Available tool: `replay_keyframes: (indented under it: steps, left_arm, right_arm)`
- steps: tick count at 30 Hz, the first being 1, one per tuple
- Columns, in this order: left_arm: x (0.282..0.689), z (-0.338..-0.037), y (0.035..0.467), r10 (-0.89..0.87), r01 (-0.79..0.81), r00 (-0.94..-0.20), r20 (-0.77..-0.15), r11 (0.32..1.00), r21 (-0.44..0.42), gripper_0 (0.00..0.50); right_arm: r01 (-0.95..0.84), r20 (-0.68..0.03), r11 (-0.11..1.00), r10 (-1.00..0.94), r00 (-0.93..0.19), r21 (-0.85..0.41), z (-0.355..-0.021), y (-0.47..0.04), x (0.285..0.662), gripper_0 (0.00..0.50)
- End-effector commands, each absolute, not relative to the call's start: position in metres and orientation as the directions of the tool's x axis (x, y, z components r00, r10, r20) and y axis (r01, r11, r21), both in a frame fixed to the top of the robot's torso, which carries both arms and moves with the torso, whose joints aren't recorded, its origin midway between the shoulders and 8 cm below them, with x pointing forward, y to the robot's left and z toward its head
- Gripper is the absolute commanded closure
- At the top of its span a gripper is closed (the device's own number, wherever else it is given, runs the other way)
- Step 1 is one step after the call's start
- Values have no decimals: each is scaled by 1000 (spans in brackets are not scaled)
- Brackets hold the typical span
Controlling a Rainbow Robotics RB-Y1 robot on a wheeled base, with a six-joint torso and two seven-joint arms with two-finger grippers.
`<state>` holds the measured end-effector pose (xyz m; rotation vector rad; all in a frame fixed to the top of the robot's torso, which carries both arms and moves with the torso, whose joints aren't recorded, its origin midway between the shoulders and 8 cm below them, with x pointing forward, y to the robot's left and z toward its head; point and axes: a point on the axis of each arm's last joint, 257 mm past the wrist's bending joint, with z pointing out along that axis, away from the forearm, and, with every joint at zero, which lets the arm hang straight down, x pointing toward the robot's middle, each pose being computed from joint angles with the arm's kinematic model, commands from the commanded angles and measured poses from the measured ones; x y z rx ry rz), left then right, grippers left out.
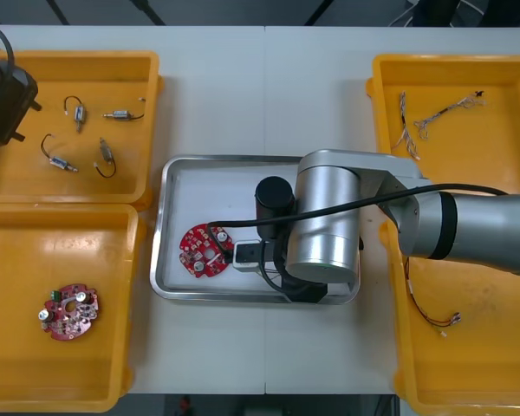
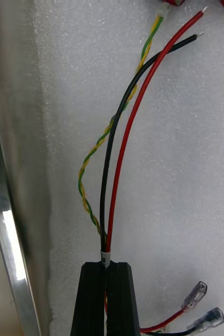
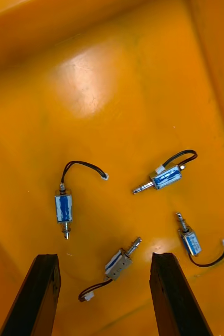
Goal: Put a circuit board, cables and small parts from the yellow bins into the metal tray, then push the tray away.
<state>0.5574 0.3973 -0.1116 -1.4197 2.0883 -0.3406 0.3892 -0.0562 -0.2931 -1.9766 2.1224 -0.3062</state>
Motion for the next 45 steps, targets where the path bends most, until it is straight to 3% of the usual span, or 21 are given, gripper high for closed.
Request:
replay_keyframes:
  steps: [1,2,4,5,6,7,19,27,37,45]
  left_arm:
    - [568,-111,400,-911,-761,-239,-335,390,-518,0]
    - [568,-114,400,-910,-762,-241,-337,392,-515,0]
    - [570,-121,403,-909,-766,-242,-340,394,-508,0]
    - [570,-123,404,-908,-768,-243,-342,395,-505,0]
    - [570,-128,406,-904,-770,-249,-347,402,-495,0]
    - [569,-131,406,-896,-769,-264,-356,419,-483,0]
    - [570,-150,392,-869,-751,-335,-365,480,-453,0]
    - [574,-163,392,-847,-737,-362,-390,516,-437,0]
    - [585,-172,392,-829,-710,-376,-414,544,-447,0]
    - [587,-179,393,-814,-697,-392,-429,567,-439,0]
  right_arm:
    - [-940,-26,10,-1000,-1,-340,-283,-39,395,418]
    - [-939,-28,6,-1000,3,-343,-283,-38,395,364]
    - [-932,-26,-1,-1000,11,-363,-280,-38,399,134]
    - [-931,-26,-1,-1000,11,-364,-280,-39,400,97]
    - [-930,-28,-1,-1000,12,-366,-279,-38,400,28]
    - [-930,-30,5,-1000,6,-369,-278,-40,400,0]
    - [-928,-142,154,-984,-111,-340,-231,-49,398,0]
    - [-878,-220,397,-912,-346,-267,-167,-80,403,0]
    - [-612,-323,773,-629,-708,-165,-120,-139,421,0]
    - [-304,-382,950,-306,-872,-68,-111,-193,433,0]
